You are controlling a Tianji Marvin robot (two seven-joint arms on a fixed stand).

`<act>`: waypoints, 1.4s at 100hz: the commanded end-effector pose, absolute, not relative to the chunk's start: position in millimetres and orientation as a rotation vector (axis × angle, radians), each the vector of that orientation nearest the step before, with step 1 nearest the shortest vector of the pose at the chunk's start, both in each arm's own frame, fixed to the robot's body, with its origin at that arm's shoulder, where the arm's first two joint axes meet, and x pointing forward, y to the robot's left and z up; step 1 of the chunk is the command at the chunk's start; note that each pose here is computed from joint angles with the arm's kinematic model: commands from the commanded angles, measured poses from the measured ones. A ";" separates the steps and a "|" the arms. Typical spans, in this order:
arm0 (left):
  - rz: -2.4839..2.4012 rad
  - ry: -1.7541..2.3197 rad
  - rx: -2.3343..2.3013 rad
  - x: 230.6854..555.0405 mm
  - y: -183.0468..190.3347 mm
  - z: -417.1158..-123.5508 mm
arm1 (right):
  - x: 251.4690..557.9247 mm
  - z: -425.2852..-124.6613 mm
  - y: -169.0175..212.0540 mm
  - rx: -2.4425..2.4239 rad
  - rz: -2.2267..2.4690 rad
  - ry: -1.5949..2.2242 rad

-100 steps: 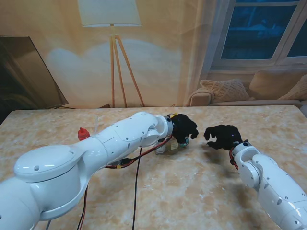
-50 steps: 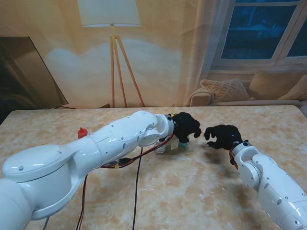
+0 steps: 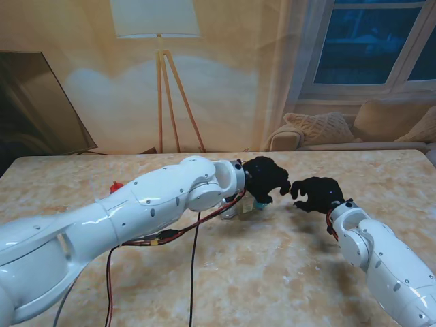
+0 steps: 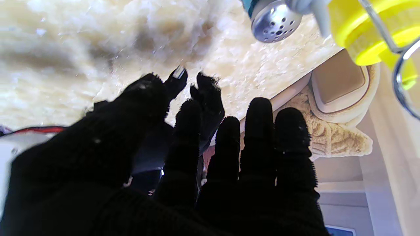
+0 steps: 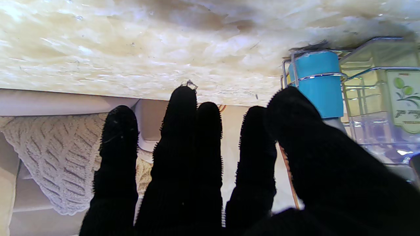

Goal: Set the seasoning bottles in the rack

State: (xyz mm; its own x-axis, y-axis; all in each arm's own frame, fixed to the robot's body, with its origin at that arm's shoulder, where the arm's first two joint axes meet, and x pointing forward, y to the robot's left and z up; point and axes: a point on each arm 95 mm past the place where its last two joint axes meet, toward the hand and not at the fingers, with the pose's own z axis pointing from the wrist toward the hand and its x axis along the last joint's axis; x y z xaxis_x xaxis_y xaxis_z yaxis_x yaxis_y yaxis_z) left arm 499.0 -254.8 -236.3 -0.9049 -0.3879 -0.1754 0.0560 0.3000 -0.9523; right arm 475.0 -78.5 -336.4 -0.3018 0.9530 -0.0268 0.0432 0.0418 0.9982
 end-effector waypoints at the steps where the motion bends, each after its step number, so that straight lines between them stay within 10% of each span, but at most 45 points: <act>1: -1.661 2.182 -0.333 496.7 -246.5 -229.8 | 471.8 -341.9 -75.6 1.070 1.378 1.507; 58: -1.695 2.006 -0.493 486.9 -170.2 -167.1 | 472.6 -342.6 -73.8 1.071 1.382 1.514; 140: -1.221 1.907 -0.702 528.2 22.1 -158.3 | 476.6 -343.6 -69.6 1.078 1.378 1.531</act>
State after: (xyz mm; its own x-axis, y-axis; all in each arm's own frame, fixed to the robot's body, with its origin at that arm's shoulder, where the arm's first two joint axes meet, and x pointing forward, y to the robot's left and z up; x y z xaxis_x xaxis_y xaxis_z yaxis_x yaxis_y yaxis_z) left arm 524.8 -9.3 -152.3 -0.6161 -0.7319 -0.2911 0.0084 0.3635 -0.9316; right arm 478.8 -72.9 -338.6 -0.3175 0.9480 -0.0227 0.0608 0.0443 0.9972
